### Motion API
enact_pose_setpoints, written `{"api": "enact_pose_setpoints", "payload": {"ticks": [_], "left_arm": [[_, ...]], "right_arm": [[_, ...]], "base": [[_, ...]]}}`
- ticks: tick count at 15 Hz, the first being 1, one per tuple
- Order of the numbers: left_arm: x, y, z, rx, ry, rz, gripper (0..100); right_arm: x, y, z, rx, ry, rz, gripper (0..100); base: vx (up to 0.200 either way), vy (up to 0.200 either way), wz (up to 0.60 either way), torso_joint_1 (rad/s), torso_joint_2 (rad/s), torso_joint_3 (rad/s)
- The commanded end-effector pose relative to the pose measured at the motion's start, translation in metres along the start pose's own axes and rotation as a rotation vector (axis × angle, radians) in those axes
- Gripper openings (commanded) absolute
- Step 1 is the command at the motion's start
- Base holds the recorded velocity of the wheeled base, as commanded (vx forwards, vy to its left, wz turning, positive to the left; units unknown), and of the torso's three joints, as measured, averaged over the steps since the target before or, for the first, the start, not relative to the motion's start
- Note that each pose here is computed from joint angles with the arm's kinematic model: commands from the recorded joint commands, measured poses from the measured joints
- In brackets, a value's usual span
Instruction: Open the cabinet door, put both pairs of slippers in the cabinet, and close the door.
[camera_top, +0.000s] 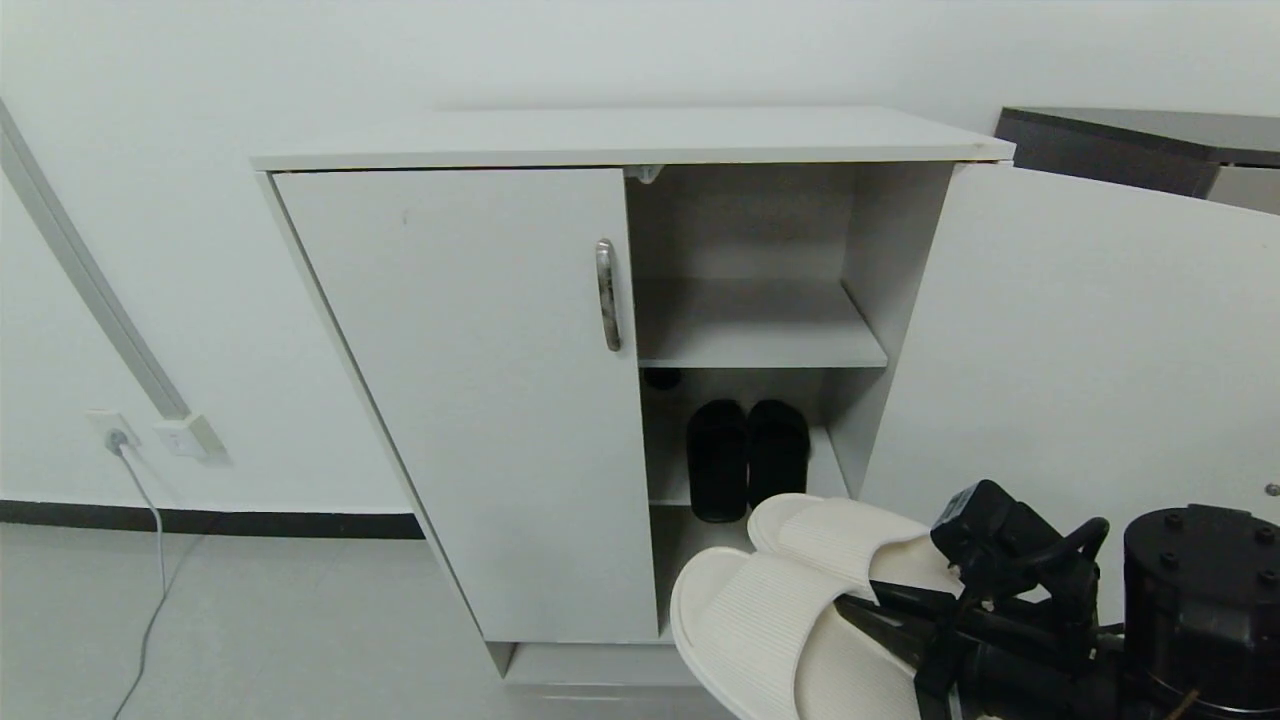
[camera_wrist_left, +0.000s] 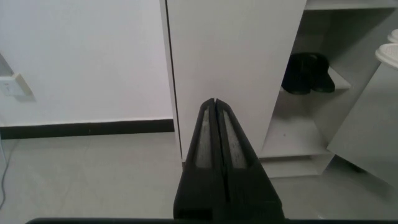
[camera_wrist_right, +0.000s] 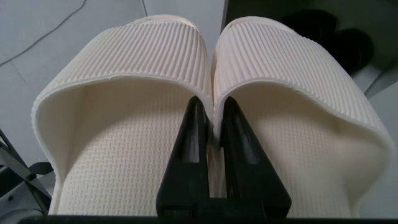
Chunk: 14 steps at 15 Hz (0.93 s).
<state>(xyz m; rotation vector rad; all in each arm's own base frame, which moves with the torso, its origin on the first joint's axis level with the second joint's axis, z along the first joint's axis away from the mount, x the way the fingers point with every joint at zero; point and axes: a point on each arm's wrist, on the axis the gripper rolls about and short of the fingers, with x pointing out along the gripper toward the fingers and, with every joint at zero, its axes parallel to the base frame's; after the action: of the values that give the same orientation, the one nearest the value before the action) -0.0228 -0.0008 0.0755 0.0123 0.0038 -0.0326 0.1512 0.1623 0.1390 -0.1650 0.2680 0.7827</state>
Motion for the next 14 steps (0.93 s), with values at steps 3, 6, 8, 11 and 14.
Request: {"api": "enact_pose_setpoints", "payload": {"ticks": [3, 6, 8, 11, 14], "left_arm": [[0.0, 0.0, 0.0, 0.0, -0.001, 0.0, 0], [0.0, 0.0, 0.0, 0.0, -0.001, 0.0, 0], [0.0, 0.0, 0.0, 0.0, -0.001, 0.0, 0], [0.0, 0.0, 0.0, 0.0, -0.001, 0.0, 0], [0.0, 0.0, 0.0, 0.0, -0.001, 0.002, 0]], "right_arm": [[-0.001, 0.0, 0.001, 0.0, -0.008, 0.0, 0], [-0.001, 0.0, 0.001, -0.007, -0.027, -0.002, 0], [-0.001, 0.0, -0.001, -0.015, -0.019, -0.003, 0], [0.003, 0.0, -0.002, -0.016, -0.013, -0.005, 0], [0.025, 0.017, 0.019, 0.03, -0.068, -0.185, 0]], "base": [[0.0, 0.0, 0.0, 0.0, 0.0, 0.0], [0.0, 0.0, 0.0, 0.0, 0.0, 0.0], [0.0, 0.0, 0.0, 0.0, 0.0, 0.0], [0.0, 0.0, 0.0, 0.0, 0.11, 0.091], [0.0, 0.0, 0.0, 0.003, 0.06, 0.024]]}}
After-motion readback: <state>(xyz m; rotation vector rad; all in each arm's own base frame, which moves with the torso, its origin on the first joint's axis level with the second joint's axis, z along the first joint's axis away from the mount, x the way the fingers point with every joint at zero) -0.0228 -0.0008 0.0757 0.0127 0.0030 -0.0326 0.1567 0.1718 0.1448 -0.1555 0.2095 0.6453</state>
